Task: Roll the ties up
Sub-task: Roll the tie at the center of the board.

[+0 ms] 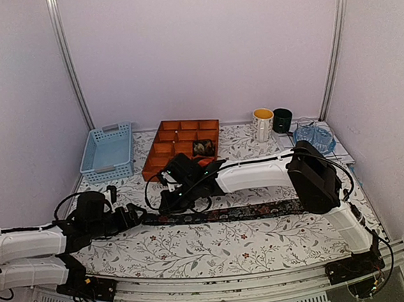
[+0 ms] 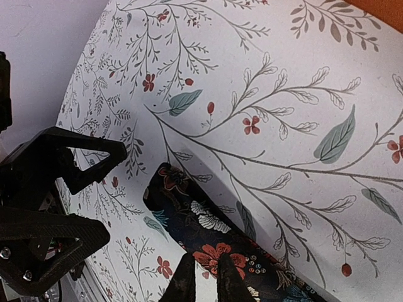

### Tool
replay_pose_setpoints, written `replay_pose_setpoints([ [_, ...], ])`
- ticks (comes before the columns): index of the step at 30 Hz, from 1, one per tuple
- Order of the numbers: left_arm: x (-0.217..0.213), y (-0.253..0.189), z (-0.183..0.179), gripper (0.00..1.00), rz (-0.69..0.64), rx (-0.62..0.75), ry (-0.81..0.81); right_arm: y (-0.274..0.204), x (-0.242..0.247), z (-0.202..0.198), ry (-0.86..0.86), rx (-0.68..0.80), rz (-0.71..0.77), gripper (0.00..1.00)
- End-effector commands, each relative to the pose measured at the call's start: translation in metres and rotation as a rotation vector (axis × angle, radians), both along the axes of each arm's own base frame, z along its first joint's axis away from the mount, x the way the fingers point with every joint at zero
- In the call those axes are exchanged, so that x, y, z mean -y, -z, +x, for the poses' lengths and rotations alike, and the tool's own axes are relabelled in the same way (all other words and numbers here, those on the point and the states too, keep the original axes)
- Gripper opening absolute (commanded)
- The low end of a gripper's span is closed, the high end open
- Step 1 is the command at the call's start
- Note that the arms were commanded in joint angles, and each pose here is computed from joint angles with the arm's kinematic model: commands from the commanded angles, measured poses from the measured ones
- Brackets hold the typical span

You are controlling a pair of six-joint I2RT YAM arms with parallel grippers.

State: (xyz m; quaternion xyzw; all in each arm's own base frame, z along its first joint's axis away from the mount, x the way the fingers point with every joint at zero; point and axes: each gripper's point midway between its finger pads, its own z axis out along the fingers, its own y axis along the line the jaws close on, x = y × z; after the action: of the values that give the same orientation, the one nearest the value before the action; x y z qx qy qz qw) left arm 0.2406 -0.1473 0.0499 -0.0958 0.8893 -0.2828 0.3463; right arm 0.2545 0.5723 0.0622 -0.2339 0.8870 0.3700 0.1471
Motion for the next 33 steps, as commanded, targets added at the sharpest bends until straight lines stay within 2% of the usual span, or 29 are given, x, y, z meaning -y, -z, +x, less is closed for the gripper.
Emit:
replay_pose_setpoints([
  [1, 0.007, -0.012, 0.011, 0.89, -0.037, 0.033, 0.010, 0.056, 0.007, -0.005, -0.002, -0.048, -0.085, 0.12],
  [10, 0.014, -0.003, 0.012, 0.81, -0.049, 0.005, 0.037, 0.067, 0.017, -0.010, -0.005, -0.056, -0.113, 0.00],
  [33, 0.029, 0.010, 0.014, 0.68, -0.089, -0.057, 0.079, 0.099, 0.042, -0.021, 0.008, -0.088, -0.187, 0.00],
])
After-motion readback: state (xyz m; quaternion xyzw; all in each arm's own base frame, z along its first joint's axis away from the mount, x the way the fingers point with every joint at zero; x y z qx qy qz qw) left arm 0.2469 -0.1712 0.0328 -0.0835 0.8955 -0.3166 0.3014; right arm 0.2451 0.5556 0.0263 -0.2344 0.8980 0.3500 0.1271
